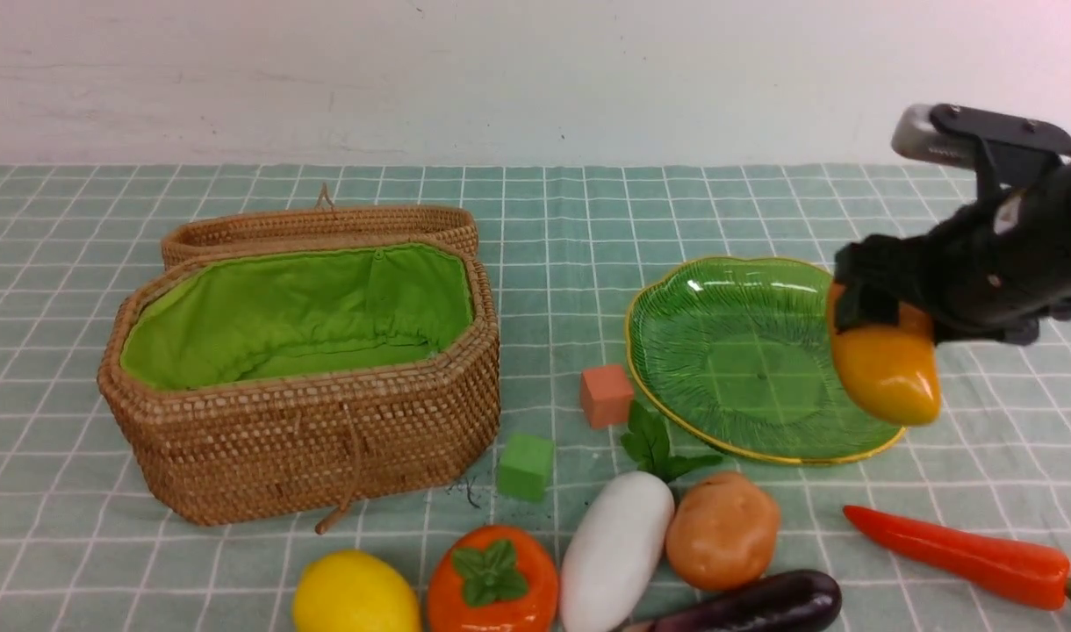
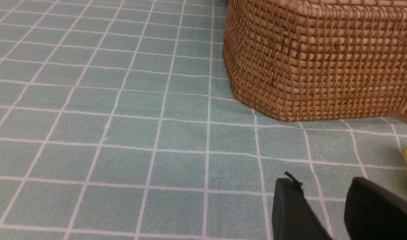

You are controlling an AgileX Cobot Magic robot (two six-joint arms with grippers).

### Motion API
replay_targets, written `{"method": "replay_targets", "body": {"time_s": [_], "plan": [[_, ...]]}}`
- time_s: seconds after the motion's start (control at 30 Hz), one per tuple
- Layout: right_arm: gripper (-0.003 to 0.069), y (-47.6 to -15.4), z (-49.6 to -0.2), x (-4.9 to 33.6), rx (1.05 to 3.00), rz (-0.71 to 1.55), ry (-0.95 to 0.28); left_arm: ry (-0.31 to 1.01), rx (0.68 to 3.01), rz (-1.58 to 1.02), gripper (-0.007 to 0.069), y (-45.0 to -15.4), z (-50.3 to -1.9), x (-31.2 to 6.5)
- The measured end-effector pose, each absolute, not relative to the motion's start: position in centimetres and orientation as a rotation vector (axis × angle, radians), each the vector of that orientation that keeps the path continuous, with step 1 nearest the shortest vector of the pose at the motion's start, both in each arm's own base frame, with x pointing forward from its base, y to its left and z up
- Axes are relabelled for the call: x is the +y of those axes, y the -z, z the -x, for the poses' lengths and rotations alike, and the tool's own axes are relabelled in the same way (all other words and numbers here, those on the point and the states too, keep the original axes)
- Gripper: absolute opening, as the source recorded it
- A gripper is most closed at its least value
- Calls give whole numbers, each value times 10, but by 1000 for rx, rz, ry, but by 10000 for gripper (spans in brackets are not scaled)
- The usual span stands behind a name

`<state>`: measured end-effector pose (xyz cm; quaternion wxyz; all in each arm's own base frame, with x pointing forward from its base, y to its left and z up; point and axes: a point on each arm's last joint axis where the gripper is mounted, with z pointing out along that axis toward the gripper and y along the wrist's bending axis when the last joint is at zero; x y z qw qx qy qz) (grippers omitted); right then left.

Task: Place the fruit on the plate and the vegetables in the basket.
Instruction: Use the right arm to grab a mango and put it into the right plate

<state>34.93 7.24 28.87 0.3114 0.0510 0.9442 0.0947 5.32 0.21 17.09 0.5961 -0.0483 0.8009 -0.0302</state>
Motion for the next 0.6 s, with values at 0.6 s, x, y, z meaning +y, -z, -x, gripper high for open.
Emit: {"method": "replay_targets", "body": {"time_s": [0.6], "plan": [[567, -204, -430, 55, 2635, -220, -176, 70, 1860, 112, 239, -171, -53, 2]]}}
